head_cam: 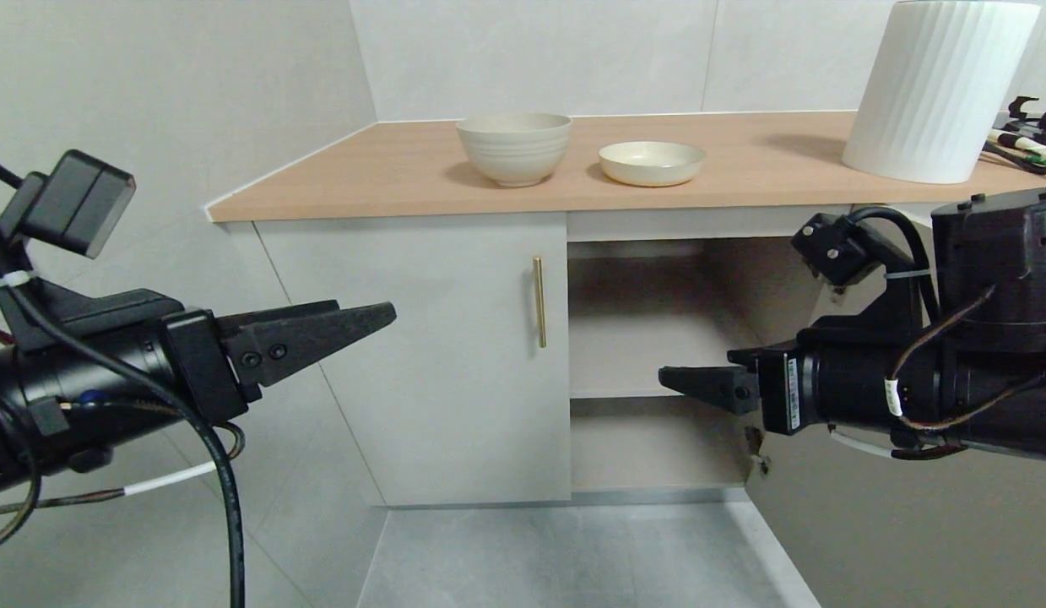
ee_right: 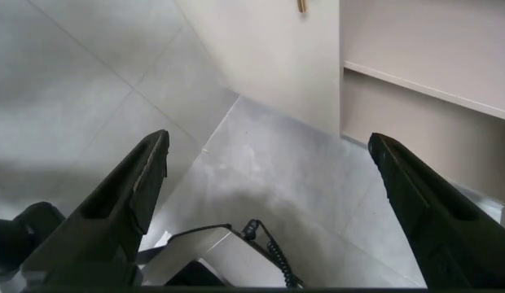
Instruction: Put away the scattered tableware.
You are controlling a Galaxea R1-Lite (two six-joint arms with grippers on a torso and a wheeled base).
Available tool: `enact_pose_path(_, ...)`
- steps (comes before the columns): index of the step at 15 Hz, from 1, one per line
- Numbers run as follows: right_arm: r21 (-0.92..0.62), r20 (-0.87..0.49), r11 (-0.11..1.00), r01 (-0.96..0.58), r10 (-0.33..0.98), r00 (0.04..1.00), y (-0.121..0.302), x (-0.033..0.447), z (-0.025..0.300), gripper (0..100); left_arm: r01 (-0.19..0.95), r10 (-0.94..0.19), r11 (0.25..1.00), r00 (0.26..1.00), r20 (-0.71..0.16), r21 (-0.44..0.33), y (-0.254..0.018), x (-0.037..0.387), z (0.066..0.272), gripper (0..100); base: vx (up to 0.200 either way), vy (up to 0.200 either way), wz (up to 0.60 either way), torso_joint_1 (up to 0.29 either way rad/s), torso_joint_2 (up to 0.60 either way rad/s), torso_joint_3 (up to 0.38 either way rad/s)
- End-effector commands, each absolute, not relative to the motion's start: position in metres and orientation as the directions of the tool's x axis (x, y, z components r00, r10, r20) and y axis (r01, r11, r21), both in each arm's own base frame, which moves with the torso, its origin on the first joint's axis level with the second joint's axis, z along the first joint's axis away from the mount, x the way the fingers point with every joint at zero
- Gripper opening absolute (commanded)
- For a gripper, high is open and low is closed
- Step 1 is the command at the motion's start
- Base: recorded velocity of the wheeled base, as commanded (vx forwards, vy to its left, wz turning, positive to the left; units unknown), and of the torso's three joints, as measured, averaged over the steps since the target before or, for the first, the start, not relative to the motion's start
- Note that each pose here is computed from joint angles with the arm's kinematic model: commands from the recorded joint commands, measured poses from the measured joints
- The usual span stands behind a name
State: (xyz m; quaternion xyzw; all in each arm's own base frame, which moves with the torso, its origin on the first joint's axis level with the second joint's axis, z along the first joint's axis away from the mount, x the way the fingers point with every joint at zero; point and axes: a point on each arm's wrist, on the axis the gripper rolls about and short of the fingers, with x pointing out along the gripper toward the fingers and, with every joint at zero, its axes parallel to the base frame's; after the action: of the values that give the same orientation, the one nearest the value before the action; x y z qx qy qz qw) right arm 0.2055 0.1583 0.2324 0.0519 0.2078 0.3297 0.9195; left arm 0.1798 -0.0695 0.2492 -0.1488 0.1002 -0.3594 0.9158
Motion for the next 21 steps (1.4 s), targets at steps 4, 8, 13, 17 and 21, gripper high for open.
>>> enact_pose_path(4,0.200,-0.347,0.780,-0.593,0.622,0.701,0.1564,0.2041,0.2323,100,0.632,-0.688,0.702,0.720,-0.084,-0.329,-0.0715,0.1858,0.2491,100,0.150,0.000,0.00,-0.001,0.00,-0.002)
enact_pose_path(8,0.197,-0.347,0.779,-0.596,0.624,0.700,0.1564,0.2035,0.2322,100,0.629,-0.687,0.703,0.721,-0.089,-0.330,-0.0721,0.1877,0.2481,100,0.200,0.000,0.00,0.005,0.00,0.005)
enact_pose_path(13,0.194,-0.347,0.778,-0.598,0.625,0.699,0.1550,0.2015,0.2309,100,0.629,-0.687,0.703,0.721,-0.087,-0.331,-0.0720,0.1873,0.2484,100,0.120,0.000,0.00,0.001,0.00,0.002)
enact_pose_path(17,0.194,-0.346,0.777,-0.598,0.625,0.700,0.1545,0.2009,0.2315,100,0.629,-0.687,0.703,0.721,-0.087,-0.331,-0.0722,0.1881,0.2481,100,0.000,0.000,0.00,0.000,0.00,0.000)
enact_pose_path(21,0.194,-0.350,0.779,-0.596,0.623,0.699,0.1546,0.2016,0.2303,100,0.626,-0.687,0.704,0.720,-0.097,-0.337,-0.0726,0.1893,0.2453,100,0.000,0.000,0.00,0.015,-0.07,-0.050)
